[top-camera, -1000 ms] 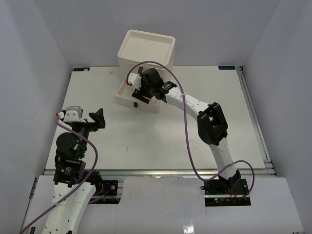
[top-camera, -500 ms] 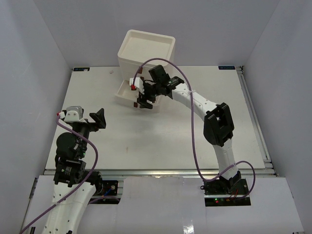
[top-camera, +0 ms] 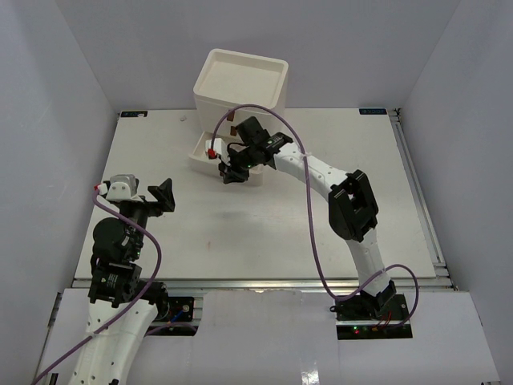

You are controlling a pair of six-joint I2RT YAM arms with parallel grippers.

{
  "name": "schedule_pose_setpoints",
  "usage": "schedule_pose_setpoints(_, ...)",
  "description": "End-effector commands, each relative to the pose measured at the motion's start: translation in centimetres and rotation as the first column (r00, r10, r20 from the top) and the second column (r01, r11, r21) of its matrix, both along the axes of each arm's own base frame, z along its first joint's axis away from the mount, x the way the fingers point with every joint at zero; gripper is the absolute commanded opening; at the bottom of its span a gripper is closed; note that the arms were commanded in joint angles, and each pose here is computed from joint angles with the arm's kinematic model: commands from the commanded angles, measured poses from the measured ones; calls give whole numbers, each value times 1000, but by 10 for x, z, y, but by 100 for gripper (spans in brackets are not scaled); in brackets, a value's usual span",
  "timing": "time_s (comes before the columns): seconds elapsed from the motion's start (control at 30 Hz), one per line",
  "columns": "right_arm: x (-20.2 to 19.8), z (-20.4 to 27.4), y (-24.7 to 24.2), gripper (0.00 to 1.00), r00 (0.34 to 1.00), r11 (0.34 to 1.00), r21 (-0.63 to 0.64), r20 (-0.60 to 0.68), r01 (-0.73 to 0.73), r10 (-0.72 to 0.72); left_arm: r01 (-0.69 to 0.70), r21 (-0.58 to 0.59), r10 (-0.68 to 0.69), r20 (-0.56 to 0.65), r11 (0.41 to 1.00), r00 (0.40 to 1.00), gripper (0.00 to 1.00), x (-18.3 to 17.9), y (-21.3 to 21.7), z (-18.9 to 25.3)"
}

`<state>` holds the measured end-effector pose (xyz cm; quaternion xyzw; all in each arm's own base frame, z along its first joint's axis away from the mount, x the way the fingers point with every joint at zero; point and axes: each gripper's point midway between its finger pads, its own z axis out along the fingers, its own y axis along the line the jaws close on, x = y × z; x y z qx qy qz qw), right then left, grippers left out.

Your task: Organize the makeup

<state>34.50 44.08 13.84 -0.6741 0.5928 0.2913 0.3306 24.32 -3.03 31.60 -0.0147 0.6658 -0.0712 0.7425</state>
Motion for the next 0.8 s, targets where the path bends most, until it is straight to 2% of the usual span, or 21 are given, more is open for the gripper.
schedule_pose_setpoints(0.0,42,-17,2,21,972,974,-45,83,223,-219,24,4,-24,-5,1000,1000,98,3,-5,-4)
schedule_pose_setpoints(0.2,82,-34,-5,22,896,905,-67,187,420,-403,27,4,-27,-5,1000,1000,98,3,-6,-4)
schedule_pose_setpoints(0.3,108,-33,-19,26,806,829,-50,272,557,-526,29,4,-28,-4,1000,1000,98,3,-6,-3)
schedule_pose_setpoints(0.43,131,-27,-28,33,706,751,7,337,660,-623,31,4,-31,-4,999,999,98,3,-7,-3)
schedule_pose_setpoints(0.53,146,-24,-32,44,642,707,50,377,705,-667,33,4,-33,-9,999,999,98,4,-7,-5)
schedule_pose_setpoints(0.77,161,-23,-33,76,598,698,84,449,712,-664,32,4,-32,-12,999,999,98,5,-7,-5)
